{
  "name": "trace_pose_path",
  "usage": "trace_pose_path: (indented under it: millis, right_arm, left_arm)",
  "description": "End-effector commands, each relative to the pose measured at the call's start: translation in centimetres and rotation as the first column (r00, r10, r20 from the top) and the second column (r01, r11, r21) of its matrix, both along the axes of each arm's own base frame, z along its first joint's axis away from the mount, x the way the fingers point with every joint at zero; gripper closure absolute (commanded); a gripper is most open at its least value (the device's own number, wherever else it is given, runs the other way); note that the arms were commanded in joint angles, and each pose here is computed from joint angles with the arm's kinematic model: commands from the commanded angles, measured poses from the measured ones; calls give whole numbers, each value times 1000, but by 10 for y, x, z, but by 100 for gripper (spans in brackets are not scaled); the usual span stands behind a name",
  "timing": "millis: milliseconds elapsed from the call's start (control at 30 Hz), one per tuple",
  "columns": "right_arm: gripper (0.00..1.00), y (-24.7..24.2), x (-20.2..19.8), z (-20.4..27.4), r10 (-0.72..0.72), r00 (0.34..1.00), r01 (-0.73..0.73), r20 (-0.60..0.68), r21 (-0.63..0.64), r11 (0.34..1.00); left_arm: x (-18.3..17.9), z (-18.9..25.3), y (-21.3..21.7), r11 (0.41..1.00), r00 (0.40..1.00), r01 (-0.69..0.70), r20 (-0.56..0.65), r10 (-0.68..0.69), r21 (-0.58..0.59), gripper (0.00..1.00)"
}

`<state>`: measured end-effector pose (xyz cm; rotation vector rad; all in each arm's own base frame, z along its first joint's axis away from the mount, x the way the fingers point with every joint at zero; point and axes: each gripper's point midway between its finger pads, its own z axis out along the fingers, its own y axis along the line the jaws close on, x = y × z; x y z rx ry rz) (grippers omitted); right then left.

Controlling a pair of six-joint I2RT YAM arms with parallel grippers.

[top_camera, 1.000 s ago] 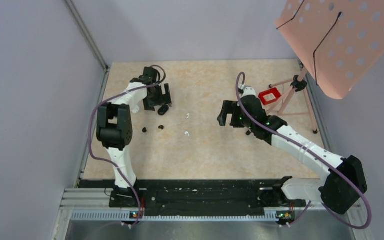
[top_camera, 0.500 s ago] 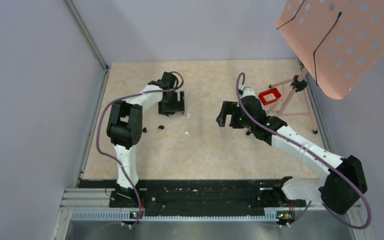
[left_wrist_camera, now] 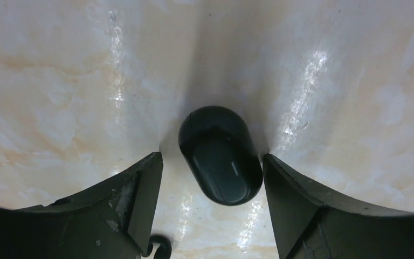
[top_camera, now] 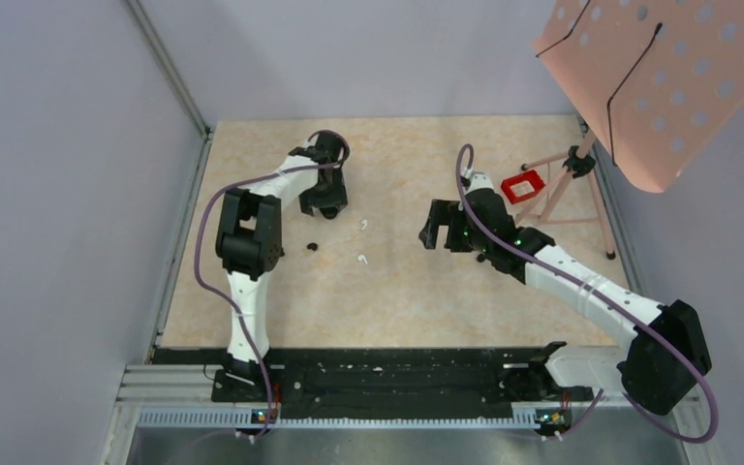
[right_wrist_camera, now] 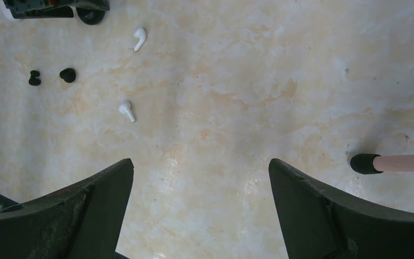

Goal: Insert the wireless bluetooth earbuds into the charging case
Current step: Pick up the charging case from the center of the board, then pass from the left arm to the right

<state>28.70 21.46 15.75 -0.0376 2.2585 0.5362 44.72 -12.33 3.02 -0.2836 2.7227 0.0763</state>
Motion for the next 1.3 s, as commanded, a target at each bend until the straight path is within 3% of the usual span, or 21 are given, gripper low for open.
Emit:
trace_pose_path:
  millis: [0, 133, 267, 333, 567, 700, 833, 1000, 1267]
  right_arm:
    - [5, 6, 0, 9, 15, 1000, -15, 22, 30, 999]
    - [5, 1, -3, 8, 6, 1000, -7, 21, 20, 1000]
    - [5, 0, -5, 7, 6, 1000, -7, 16, 23, 1000]
    - [5, 1, -6, 7, 7, 1000, -8, 14, 25, 1000]
    - [5, 8, -4, 18, 34, 999, -36, 37, 56, 998]
    - [5, 29, -9, 35, 117, 989, -132, 93, 167, 977]
    - [6, 45, -11, 41, 132, 987, -153, 95, 276, 949]
    - [10, 81, -24, 48, 270, 954, -301, 134, 422, 855]
    - [16, 95, -21, 54, 242, 946, -320, 214, 526, 788]
  left_arm:
    - [16, 2, -2, 999, 999, -52, 12, 52, 8, 27]
    - [19, -2, -1, 998, 998, -67, 8, 67, 14, 30]
    - [18, 1, -5, 999, 999, -52, 6, 52, -9, 60]
    - [15, 7, -8, 999, 999, -44, 8, 44, -22, 65]
    - [-16, 77, -35, 985, 990, 83, 128, -64, -150, 68]
    - [-55, 121, -77, 909, 954, 257, 236, -185, -328, 70]
    - [-85, 150, -98, 851, 935, 310, 296, -193, -424, 70]
    - [-101, 161, -101, 854, 950, 225, 300, -85, -469, 70]
    - [-111, 151, -112, 821, 979, -4, 164, 119, -571, 69]
